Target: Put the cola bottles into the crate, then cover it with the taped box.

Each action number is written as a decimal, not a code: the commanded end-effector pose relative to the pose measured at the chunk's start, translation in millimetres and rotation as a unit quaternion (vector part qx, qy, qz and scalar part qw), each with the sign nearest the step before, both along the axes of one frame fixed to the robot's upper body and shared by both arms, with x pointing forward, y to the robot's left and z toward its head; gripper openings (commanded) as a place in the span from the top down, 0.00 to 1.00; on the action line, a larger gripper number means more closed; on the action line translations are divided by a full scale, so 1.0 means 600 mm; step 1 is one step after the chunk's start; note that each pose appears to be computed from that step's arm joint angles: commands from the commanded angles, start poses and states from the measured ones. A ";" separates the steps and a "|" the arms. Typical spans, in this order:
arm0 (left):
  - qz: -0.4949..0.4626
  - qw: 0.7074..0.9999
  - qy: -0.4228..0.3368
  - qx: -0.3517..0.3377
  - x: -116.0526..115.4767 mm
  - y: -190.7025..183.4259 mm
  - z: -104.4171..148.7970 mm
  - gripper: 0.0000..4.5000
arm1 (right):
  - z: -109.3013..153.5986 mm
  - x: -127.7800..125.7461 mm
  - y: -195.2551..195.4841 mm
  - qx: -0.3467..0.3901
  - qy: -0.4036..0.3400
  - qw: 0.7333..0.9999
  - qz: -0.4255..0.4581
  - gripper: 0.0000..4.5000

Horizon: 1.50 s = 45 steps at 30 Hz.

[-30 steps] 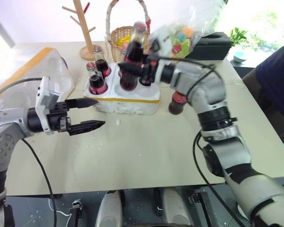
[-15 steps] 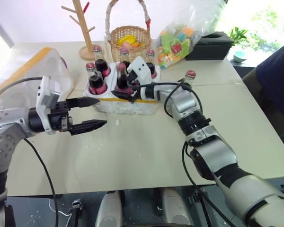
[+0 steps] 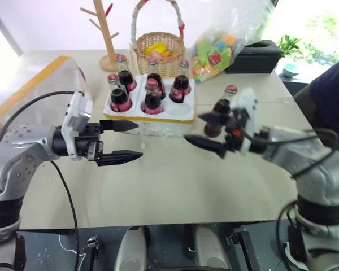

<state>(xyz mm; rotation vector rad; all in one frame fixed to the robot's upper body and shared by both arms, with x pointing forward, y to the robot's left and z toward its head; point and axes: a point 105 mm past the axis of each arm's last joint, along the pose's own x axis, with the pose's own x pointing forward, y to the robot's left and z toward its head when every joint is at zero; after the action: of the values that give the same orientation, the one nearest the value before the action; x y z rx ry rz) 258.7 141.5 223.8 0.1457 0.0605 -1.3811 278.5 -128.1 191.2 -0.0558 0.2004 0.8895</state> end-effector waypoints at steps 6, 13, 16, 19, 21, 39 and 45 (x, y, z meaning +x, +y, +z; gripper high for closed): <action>-0.033 0.999 -0.024 0.000 0.001 -0.018 0.018 0.00 | -0.003 0.071 -0.083 -0.001 -0.061 0.978 -0.202 0.01; -0.036 0.999 -0.029 0.004 0.007 -0.022 0.019 0.00 | -0.008 0.133 -0.062 0.028 -0.069 0.975 -0.210 0.01; -0.031 0.999 -0.031 0.002 0.008 -0.020 0.020 0.00 | -0.008 0.154 -0.054 0.040 -0.066 0.976 -0.205 0.01; -0.022 0.999 -0.034 0.002 0.009 -0.015 0.022 0.00 | -0.013 0.180 -0.055 0.043 -0.062 0.973 -0.216 0.06; -0.017 0.999 -0.034 0.002 0.008 -0.012 0.022 0.00 | -0.007 0.186 -0.056 0.047 -0.066 0.973 -0.215 0.20; 0.074 0.996 -0.042 -0.013 0.004 0.034 0.029 0.00 | 0.197 0.152 0.093 0.125 -0.202 0.971 0.002 0.41; 0.078 0.996 -0.047 -0.013 0.005 0.035 0.032 0.00 | 0.131 0.172 0.104 0.055 -0.191 0.980 -0.015 0.41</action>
<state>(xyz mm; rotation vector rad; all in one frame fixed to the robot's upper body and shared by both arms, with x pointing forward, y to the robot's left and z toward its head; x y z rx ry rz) 267.3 163.2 231.2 0.1502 0.0226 -1.2074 386.9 -64.8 231.5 -0.0696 -0.0417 0.8538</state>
